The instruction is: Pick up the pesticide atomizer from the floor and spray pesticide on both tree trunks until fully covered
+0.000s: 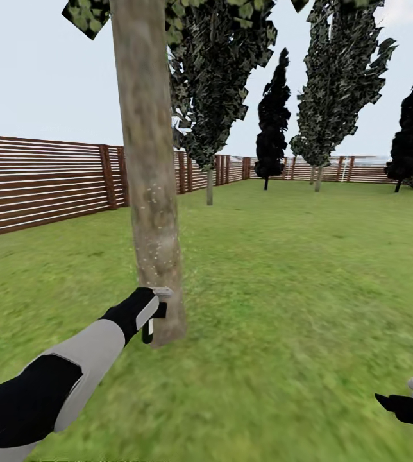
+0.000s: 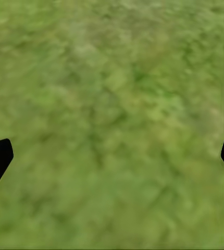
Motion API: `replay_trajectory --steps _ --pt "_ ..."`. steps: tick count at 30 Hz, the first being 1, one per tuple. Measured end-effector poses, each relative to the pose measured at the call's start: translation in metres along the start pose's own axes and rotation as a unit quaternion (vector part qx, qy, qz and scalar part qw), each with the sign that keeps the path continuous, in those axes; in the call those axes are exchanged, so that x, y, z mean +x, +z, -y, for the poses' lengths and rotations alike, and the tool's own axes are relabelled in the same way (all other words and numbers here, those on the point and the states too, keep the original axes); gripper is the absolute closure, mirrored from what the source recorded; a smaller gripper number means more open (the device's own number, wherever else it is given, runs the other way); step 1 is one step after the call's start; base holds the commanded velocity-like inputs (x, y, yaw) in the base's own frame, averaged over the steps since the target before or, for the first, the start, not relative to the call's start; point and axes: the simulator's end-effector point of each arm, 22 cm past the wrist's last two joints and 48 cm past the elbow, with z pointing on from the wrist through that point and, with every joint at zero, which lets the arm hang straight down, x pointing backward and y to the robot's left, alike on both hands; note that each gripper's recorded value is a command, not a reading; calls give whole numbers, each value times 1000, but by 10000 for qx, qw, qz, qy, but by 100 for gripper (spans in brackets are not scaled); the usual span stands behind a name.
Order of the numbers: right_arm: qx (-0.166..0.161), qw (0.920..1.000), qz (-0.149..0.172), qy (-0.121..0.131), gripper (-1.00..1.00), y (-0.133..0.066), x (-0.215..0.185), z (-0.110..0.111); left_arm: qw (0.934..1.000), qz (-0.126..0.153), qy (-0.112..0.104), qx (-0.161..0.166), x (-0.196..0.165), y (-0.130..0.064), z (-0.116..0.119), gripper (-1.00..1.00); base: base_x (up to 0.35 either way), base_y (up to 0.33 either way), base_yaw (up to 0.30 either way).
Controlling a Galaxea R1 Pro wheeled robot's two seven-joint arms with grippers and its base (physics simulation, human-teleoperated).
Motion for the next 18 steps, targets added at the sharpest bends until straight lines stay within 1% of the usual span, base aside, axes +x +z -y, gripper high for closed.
replay_trajectory --steps 10,15,18 --pt "-9 10000 1 -2 -100 0 0 -1 10000 -2 -5 4 0 0 0 100 0 -342 247" --pt "-8 10000 1 0 -100 0 0 -1 10000 -1 -6 15 0 0 2 100 14 -70 254" --pt "-8 10000 1 -1 -100 0 0 -1 10000 0 2 31 0 -1 4 100 197 -176 254"
